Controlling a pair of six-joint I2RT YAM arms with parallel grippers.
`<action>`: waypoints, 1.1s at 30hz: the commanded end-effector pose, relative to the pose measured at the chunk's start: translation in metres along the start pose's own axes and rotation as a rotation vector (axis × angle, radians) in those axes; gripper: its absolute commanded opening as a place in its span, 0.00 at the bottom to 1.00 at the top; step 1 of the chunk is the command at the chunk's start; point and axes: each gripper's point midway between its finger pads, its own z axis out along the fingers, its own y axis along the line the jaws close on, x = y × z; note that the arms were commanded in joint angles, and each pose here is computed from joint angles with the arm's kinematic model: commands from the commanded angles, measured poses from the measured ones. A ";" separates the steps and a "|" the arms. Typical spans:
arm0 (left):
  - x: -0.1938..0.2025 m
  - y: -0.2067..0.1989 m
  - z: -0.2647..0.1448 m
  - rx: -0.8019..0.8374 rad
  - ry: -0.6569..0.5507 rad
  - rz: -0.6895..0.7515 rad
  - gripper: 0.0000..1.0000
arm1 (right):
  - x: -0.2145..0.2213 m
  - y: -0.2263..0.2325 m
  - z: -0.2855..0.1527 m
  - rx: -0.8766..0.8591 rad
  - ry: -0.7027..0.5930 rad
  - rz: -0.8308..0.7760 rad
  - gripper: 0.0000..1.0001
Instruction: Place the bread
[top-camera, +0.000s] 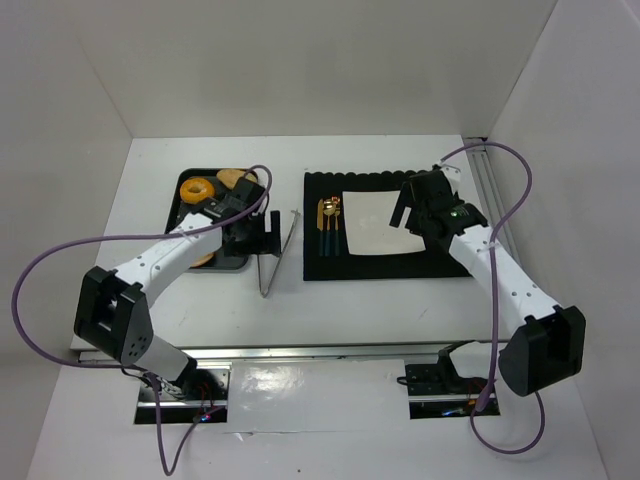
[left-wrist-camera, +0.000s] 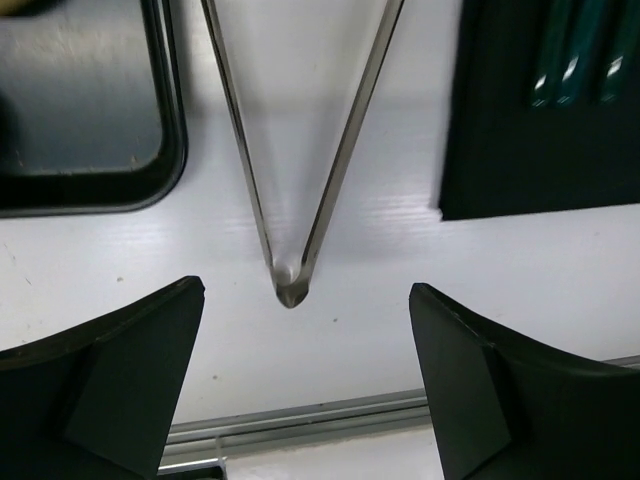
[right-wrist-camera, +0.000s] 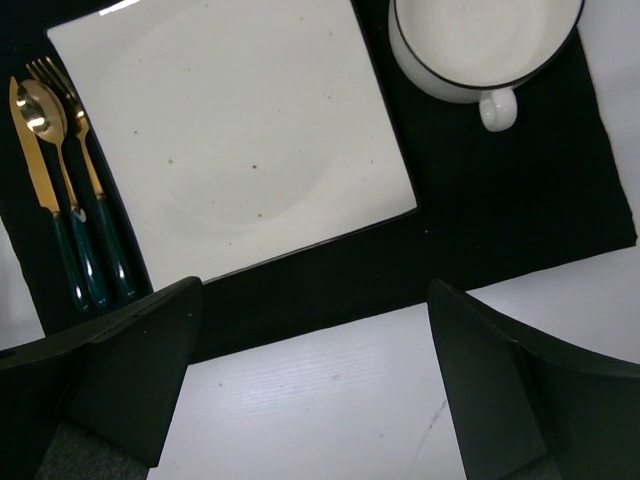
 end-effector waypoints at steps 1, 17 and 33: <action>0.012 0.000 0.006 -0.017 0.013 -0.011 0.97 | 0.006 0.010 0.007 -0.054 0.012 0.014 1.00; 0.047 0.007 0.078 -0.075 0.088 -0.023 0.95 | 0.015 0.024 0.020 -0.087 0.095 -0.032 1.00; -0.012 -0.006 0.119 -0.101 -0.014 0.018 0.95 | 0.020 0.028 0.025 -0.093 0.096 -0.029 1.00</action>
